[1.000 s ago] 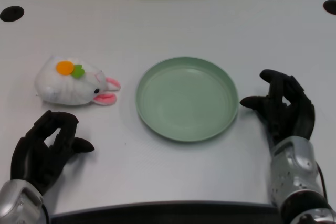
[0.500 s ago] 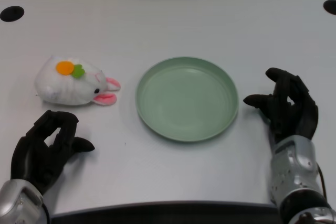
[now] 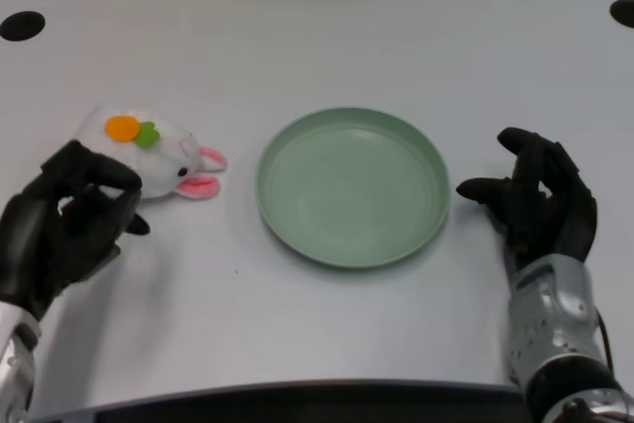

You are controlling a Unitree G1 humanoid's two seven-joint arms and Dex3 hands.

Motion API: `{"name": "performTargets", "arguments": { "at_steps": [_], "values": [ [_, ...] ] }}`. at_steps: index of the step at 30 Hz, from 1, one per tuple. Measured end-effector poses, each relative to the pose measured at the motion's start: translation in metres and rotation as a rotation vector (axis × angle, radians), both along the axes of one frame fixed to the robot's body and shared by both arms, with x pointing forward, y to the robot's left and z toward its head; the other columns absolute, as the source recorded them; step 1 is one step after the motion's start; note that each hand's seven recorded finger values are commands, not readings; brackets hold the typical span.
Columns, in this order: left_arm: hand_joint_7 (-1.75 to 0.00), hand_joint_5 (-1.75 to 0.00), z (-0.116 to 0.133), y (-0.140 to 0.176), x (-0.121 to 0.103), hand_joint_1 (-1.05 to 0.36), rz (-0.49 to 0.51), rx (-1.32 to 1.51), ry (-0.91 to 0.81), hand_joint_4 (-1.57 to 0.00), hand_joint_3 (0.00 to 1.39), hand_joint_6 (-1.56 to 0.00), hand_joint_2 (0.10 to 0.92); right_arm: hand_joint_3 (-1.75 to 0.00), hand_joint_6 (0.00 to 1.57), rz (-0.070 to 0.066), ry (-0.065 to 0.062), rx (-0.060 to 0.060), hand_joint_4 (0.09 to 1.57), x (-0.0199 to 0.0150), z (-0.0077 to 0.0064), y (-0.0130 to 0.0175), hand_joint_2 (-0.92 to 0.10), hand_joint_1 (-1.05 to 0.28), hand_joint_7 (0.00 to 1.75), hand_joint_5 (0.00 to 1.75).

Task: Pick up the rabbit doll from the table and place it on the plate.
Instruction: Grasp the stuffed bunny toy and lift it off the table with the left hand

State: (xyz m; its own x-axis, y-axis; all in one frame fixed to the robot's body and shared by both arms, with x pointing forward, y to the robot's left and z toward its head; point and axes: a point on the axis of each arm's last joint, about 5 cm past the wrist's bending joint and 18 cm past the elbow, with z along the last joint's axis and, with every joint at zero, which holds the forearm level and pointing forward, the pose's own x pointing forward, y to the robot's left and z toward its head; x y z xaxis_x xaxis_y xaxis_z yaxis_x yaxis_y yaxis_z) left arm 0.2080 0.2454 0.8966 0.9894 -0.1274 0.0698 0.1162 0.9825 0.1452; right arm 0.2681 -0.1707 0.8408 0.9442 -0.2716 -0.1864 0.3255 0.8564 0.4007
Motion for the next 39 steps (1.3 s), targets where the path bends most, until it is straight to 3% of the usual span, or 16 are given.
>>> {"name": "performTargets", "arguments": {
  "at_steps": [4,8,11,14,21,30,32,39],
  "values": [
    [-0.98,-1.39,0.019,0.005,0.002,-0.56,-0.043,0.128,-0.066,-0.31,0.3,-0.34,0.921,-0.46,0.64,0.0,-0.002,0.004,0.84,0.0,-0.0001,0.0019,-0.92,-0.41,1.22,1.38],
    [-0.58,-1.12,0.038,0.009,0.005,-0.59,-0.086,0.306,-0.129,-0.3,0.24,-0.37,0.921,-0.45,0.63,-0.001,-0.005,0.006,0.81,0.0002,0.0003,0.003,-0.92,-0.42,1.22,1.38],
    [-0.47,-1.03,0.056,0.011,0.013,-0.6,-0.117,0.464,-0.19,-0.23,0.19,-0.37,0.921,-0.48,0.62,0.0,-0.009,-0.004,0.79,0.001,0.0015,0.0034,-0.92,-0.42,1.23,1.41],
    [-0.42,-1.01,0.076,0.013,0.024,-0.65,-0.128,0.689,-0.28,-0.19,0.19,-0.35,0.921,-0.49,0.62,0.001,-0.007,-0.011,0.79,0.0012,0.0018,0.0039,-0.92,-0.42,1.23,1.43],
    [-0.07,-0.49,0.104,0.016,0.042,-0.77,-0.144,1.159,-0.28,-0.07,0.11,-0.29,0.921,-0.48,0.62,-0.002,-0.004,-0.011,0.8,0.0011,0.0016,0.0035,-0.92,-0.41,1.21,1.4],
    [-0.01,-0.04,0.134,0.009,0.068,-0.95,-0.191,1.482,-0.161,0.0,0.06,-0.07,0.918,-0.42,0.66,-0.011,-0.001,0.001,0.83,-0.0001,-0.0001,0.0037,-0.92,-0.42,1.18,1.38],
    [0.0,-0.01,0.134,0.007,0.073,-0.98,-0.212,1.5,-0.125,0.0,0.05,-0.05,0.92,-0.41,0.66,-0.015,0.0,0.006,0.82,-0.0002,-0.0003,0.0036,-0.92,-0.42,1.18,1.38],
    [0.0,0.0,0.131,0.003,0.091,-1.03,-0.252,1.535,0.005,0.0,0.02,-0.03,0.903,-0.44,0.65,-0.008,-0.012,0.004,0.8,0.0006,0.0011,0.0042,-0.92,-0.41,1.19,1.4]
  ]
}}
